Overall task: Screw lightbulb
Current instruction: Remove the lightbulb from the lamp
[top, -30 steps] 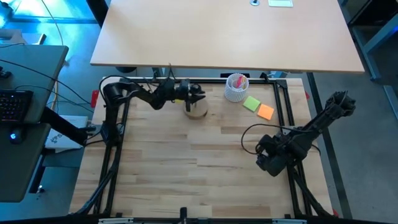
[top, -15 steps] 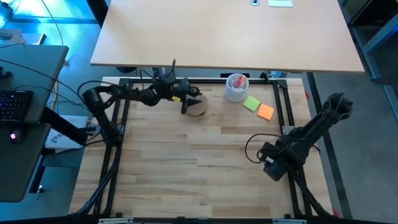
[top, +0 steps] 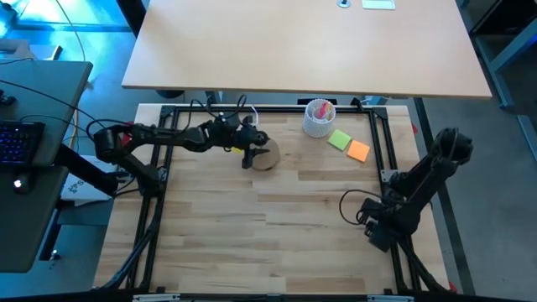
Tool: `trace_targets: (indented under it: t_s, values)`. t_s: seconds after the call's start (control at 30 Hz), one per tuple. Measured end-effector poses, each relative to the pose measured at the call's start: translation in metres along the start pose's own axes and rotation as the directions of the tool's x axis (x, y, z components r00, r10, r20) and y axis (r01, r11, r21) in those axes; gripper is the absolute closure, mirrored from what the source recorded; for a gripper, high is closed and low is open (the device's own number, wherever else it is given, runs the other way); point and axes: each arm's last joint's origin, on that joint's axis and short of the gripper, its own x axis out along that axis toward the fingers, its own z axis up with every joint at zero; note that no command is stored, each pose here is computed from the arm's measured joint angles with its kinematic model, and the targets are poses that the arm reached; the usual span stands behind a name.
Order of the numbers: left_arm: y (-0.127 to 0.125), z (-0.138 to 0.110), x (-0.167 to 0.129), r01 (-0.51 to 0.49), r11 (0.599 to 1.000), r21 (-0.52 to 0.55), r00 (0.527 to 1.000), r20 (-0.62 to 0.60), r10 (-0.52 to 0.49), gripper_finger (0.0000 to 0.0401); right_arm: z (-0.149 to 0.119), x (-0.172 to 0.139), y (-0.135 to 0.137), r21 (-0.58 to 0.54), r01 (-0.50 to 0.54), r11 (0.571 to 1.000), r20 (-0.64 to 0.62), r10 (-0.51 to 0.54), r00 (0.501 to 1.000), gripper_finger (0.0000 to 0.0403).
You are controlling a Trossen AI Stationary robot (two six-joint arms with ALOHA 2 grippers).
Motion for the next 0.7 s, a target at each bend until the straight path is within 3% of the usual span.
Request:
trace_targets:
  t_s: [0.47, 0.7]
  values:
    - [0.018, -0.004, -0.005, -0.041, 0.998, -0.048, 0.999, 0.003, 0.041, 0.0176, -0.003, 0.014, 0.013, -0.177, 0.097, 0.979, -0.064, -0.110, 0.992, 0.0070]
    - [0.019, 0.004, -0.012, -0.106, 0.994, 0.012, 0.994, 0.031, 0.105, 0.0175, -0.002, 0.006, 0.017, -0.160, 0.115, 0.980, -0.059, -0.126, 0.990, 0.0071]
